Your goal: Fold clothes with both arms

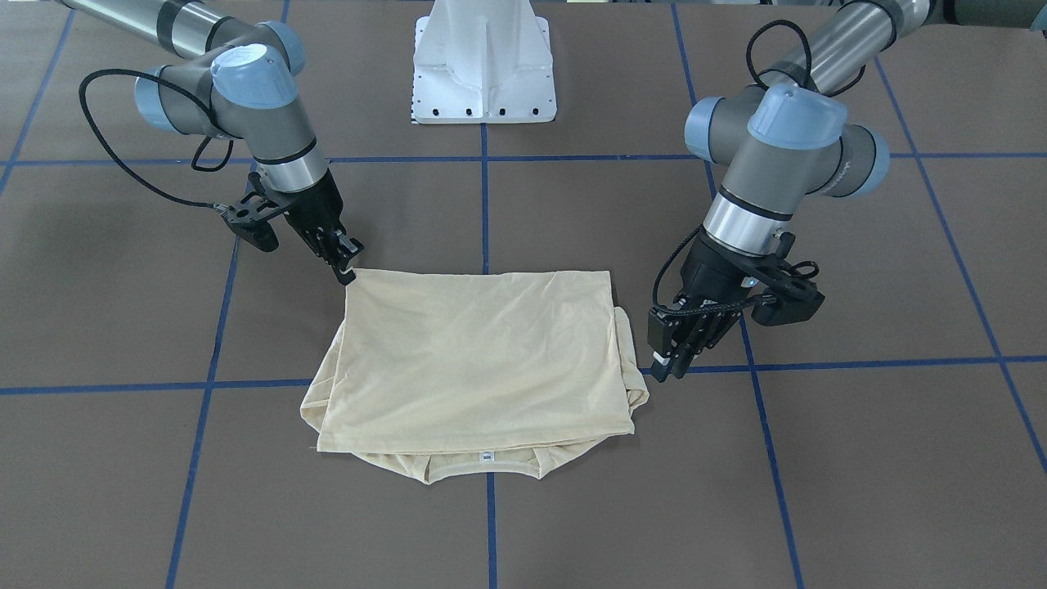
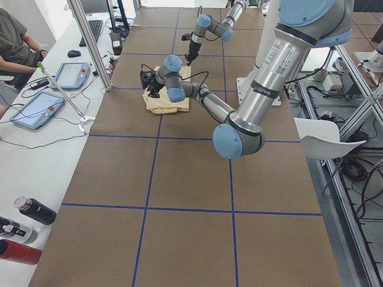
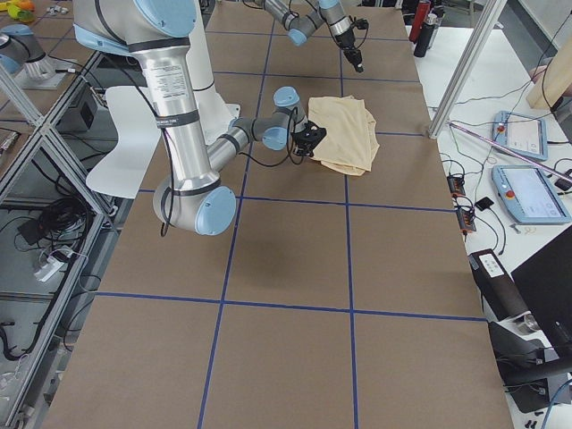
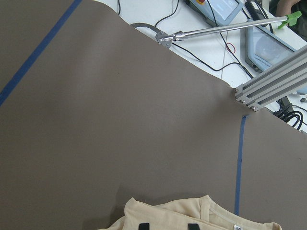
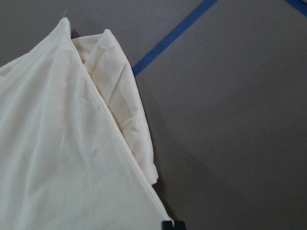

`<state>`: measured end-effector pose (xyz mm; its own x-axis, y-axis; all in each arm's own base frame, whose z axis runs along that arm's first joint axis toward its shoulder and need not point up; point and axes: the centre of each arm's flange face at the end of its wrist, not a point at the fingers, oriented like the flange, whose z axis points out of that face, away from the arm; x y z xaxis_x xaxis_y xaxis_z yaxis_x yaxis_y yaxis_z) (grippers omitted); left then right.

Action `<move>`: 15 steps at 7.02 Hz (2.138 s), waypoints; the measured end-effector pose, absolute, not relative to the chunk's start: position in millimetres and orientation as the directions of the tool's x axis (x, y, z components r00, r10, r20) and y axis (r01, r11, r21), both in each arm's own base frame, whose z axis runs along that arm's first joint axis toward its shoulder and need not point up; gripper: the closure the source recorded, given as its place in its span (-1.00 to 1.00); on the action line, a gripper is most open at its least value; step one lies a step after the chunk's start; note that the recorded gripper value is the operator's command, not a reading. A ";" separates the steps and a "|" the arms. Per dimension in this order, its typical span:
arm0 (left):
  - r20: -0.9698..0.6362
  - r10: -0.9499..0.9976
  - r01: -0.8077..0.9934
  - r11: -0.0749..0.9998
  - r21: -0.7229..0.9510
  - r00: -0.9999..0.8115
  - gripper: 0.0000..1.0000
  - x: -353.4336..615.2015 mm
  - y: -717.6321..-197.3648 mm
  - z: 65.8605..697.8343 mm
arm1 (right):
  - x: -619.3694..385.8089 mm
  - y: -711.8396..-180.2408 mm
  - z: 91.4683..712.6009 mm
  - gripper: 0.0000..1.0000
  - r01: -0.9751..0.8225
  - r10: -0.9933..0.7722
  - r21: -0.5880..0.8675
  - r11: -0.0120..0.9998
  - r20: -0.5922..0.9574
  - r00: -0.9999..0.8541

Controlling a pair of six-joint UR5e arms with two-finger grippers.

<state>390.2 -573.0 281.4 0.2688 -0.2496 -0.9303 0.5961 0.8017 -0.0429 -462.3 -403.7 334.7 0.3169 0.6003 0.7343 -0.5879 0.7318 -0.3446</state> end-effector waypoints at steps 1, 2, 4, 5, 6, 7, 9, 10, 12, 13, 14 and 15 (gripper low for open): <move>-0.930 -0.250 0.595 0.802 -0.043 0.269 0.24 390.3 -572.9 281.4 | -456.6 -390.4 320.4 1.00 -0.581 0.603 -0.348 0.735 0.728 0.327; -0.930 -0.249 0.594 0.803 -0.044 0.269 0.24 390.7 -572.6 281.5 | -450.2 -369.9 299.9 1.00 -0.574 0.613 -0.357 0.737 0.712 0.344; -0.930 -0.250 0.591 0.806 -0.044 0.271 0.24 391.6 -572.4 282.7 | -453.9 -324.1 280.3 1.00 -0.549 0.645 -0.405 0.731 0.674 0.361; -0.929 -0.250 0.589 0.807 -0.045 0.272 0.24 391.9 -572.3 283.0 | -452.8 -292.2 277.5 1.00 -0.519 0.651 -0.434 0.737 0.661 0.372; -0.930 -0.249 0.588 0.808 -0.045 0.271 0.24 391.9 -572.1 282.6 | -449.4 -258.6 275.9 1.00 -0.477 0.644 -0.454 0.753 0.656 0.393; -0.932 -0.245 0.586 0.809 -0.045 0.267 0.24 391.8 -570.6 279.2 | -451.9 -225.6 273.8 0.45 -0.436 0.641 -0.477 0.763 0.645 0.417; -0.940 -0.237 0.555 0.829 -0.066 0.243 0.19 390.9 -561.2 266.4 | -462.2 -174.1 270.4 -1.00 -0.381 0.635 -0.508 0.772 0.618 0.464; -0.943 -0.250 0.534 0.840 -0.097 0.221 0.14 390.9 -554.0 259.6 | -465.3 -161.6 270.7 -1.00 -0.374 0.629 -0.506 0.777 0.614 0.477; -0.937 -0.280 0.478 0.865 -0.151 0.210 0.00 400.2 -516.7 250.1 | -458.2 -169.8 265.2 -1.00 -0.392 0.639 -0.505 0.769 0.621 0.453; -0.927 -0.296 0.438 0.882 -0.174 0.229 0.00 411.5 -481.6 245.0 | -445.8 -191.5 257.8 -1.00 -0.418 0.657 -0.510 0.752 0.630 0.413; -0.911 -0.325 0.401 0.893 -0.206 0.255 0.00 428.1 -447.6 248.0 | -431.5 -223.4 254.9 -1.00 -0.463 0.681 -0.510 0.725 0.635 0.365; -0.892 -0.351 0.375 0.897 -0.233 0.285 -0.01 447.8 -418.0 260.0 | -414.5 -268.2 254.2 -1.00 -0.516 0.696 -0.498 0.697 0.643 0.319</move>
<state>447.8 -418.0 260.0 0.2849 -0.3511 -0.8920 0.3748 0.8972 -0.2334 -414.5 -268.2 254.2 0.3187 0.6963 0.6431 -0.5162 0.6965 -0.4984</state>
